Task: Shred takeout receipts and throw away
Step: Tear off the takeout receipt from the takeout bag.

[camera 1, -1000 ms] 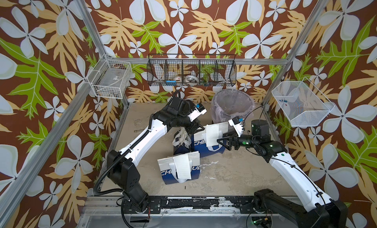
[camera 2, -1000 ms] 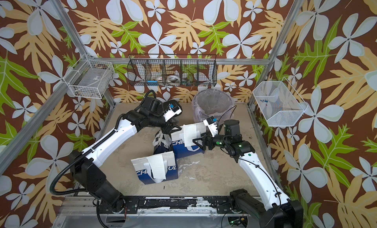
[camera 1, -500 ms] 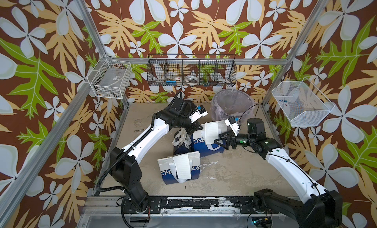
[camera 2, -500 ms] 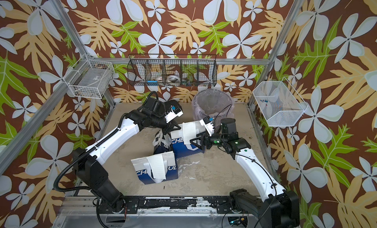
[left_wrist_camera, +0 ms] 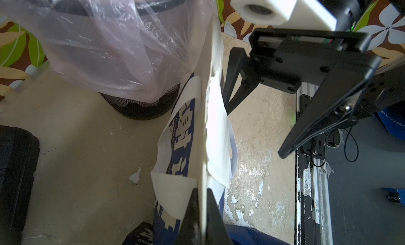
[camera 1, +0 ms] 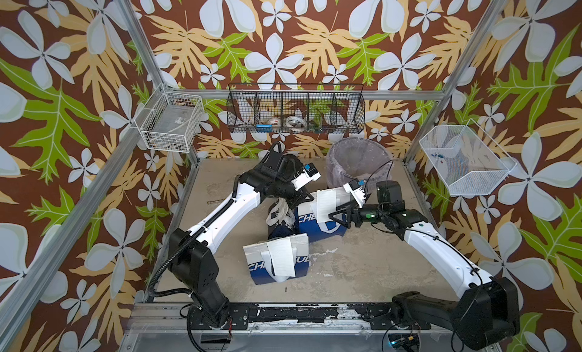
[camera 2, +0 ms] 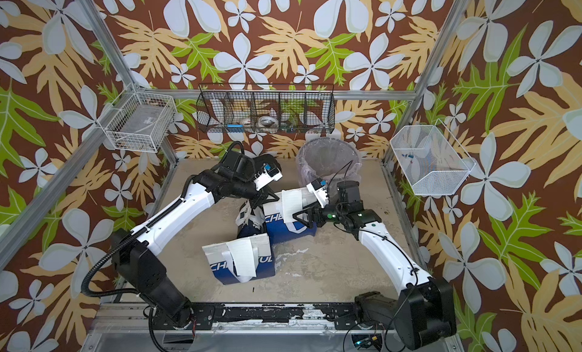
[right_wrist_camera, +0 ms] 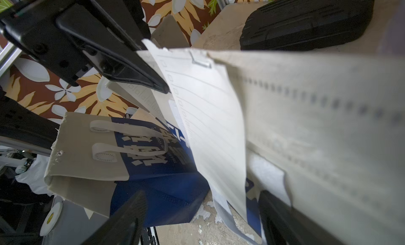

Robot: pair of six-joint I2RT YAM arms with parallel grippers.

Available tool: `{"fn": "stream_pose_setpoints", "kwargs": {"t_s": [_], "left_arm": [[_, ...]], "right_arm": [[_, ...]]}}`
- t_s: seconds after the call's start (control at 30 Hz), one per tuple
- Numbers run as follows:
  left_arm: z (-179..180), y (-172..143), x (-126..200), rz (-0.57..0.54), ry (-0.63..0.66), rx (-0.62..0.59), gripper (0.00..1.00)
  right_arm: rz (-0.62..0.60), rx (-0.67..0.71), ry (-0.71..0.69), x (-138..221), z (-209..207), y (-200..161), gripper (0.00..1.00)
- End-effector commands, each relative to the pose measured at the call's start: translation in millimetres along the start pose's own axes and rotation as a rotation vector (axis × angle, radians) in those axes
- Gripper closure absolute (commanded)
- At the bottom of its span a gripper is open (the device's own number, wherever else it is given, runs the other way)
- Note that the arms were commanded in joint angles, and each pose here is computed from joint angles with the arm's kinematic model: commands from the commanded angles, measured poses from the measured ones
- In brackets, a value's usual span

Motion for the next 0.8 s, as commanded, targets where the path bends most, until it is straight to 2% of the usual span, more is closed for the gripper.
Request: {"fn": "stream_pose_setpoints", "kwargs": {"t_s": [0.0, 0.3, 0.53, 0.63, 0.77], "left_arm": [[-2, 0, 0, -0.001, -0.012, -0.01, 1.0], [-2, 0, -2, 0.003, -0.015, -0.009, 1.0], [-5, -1, -3, 0.005, -0.024, -0.015, 1.0], [-6, 0, -3, 0.004, -0.022, -0.02, 1.0], [-5, -1, -4, 0.007, -0.017, -0.019, 1.0]], "right_arm": [[-0.048, 0.035, 0.06, 0, 9, 12, 0.17], [-0.115, 0.042, 0.125, 1, 17, 27, 0.19], [-0.138, 0.031, 0.148, -4, 15, 38, 0.29], [-0.138, 0.027, 0.156, -7, 14, 41, 0.4], [-0.141, 0.024, 0.163, -8, 13, 43, 0.63]]}}
Point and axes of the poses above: each gripper's point midway between its finger pads, its own x axis back along the fingers, its own z axis along the line the jaws close on, y = z × x, the point moved 3 cm from there along x, back along the fingers, and after that the axes turned 9 degrees about x, right-handed, at the moved point
